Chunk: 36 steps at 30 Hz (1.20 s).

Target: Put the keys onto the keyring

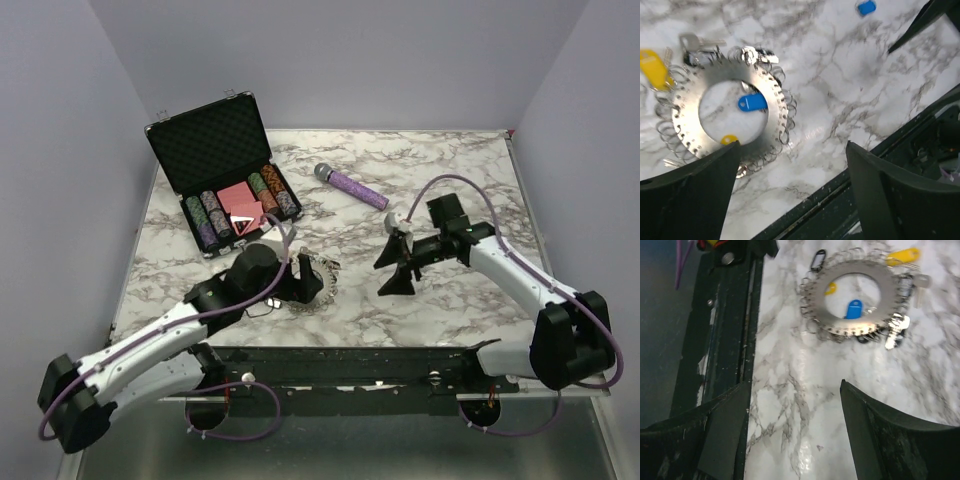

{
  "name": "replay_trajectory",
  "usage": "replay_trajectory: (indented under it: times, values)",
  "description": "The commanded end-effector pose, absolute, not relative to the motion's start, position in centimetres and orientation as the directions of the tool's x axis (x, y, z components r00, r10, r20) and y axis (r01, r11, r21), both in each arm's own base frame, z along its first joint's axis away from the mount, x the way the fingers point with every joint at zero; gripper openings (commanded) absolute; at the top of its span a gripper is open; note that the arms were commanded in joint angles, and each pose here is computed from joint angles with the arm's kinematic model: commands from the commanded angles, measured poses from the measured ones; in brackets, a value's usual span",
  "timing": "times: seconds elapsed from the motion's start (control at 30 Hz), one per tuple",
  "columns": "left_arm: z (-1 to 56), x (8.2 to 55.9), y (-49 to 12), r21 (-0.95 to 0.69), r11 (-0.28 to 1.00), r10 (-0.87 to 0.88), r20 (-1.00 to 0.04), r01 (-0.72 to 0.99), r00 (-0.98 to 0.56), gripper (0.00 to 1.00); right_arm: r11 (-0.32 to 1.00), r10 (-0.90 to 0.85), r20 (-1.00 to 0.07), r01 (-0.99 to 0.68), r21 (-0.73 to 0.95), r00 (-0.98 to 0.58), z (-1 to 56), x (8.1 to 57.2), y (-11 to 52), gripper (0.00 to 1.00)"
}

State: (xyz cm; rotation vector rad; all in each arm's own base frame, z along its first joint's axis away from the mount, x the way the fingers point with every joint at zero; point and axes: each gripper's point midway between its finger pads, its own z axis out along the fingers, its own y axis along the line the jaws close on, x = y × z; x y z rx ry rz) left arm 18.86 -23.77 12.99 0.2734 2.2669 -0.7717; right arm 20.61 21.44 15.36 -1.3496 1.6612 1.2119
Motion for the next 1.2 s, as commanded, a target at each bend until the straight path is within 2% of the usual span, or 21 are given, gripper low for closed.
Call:
replay_trajectory:
  times: [0.0,0.1,0.2,0.43,0.53,0.97,1.17]
  values:
    - [18.6,20.2,-20.1,-0.346,0.811,-0.054,-0.847,0.472,-0.528,0.99,-0.268,-0.446,-0.891,-0.963,0.04,0.087,13.2,17.3,22.9,0.82]
    - [21.7,20.3,-17.5,-0.212,0.839,0.027,-0.904,0.502,-0.426,0.99,-0.436,-0.425,-0.869,-0.899,-0.049,0.253,12.4,16.4,24.2,0.82]
    - [22.1,21.1,-14.6,-0.07,0.895,0.108,-0.924,0.44,-0.366,0.99,-0.49,-0.455,-0.823,-0.867,-0.088,0.34,10.9,16.9,26.6,0.78]
    - [21.4,21.7,-12.0,0.038,0.932,0.164,-0.931,0.361,-0.327,0.98,-0.507,-0.525,-0.764,-0.859,-0.074,0.376,8.3,16.9,31.3,0.52]
    - [22.2,21.4,-11.7,0.033,0.932,0.148,-0.944,0.361,-0.296,0.98,-0.483,-0.57,-0.727,-0.872,-0.08,0.382,7.3,17.3,32.1,0.46]
    - [22.6,21.2,-11.4,0.028,0.933,0.136,-0.95,0.358,-0.281,0.98,-0.365,-0.668,-0.641,-0.917,-0.162,0.379,5.0,20.4,33.1,0.43]
    - [22.4,21.2,-11.4,0.03,0.933,0.141,-0.948,0.359,-0.287,0.98,-0.381,-0.667,-0.631,-0.909,-0.168,0.396,4.1,20.3,32.8,0.42]
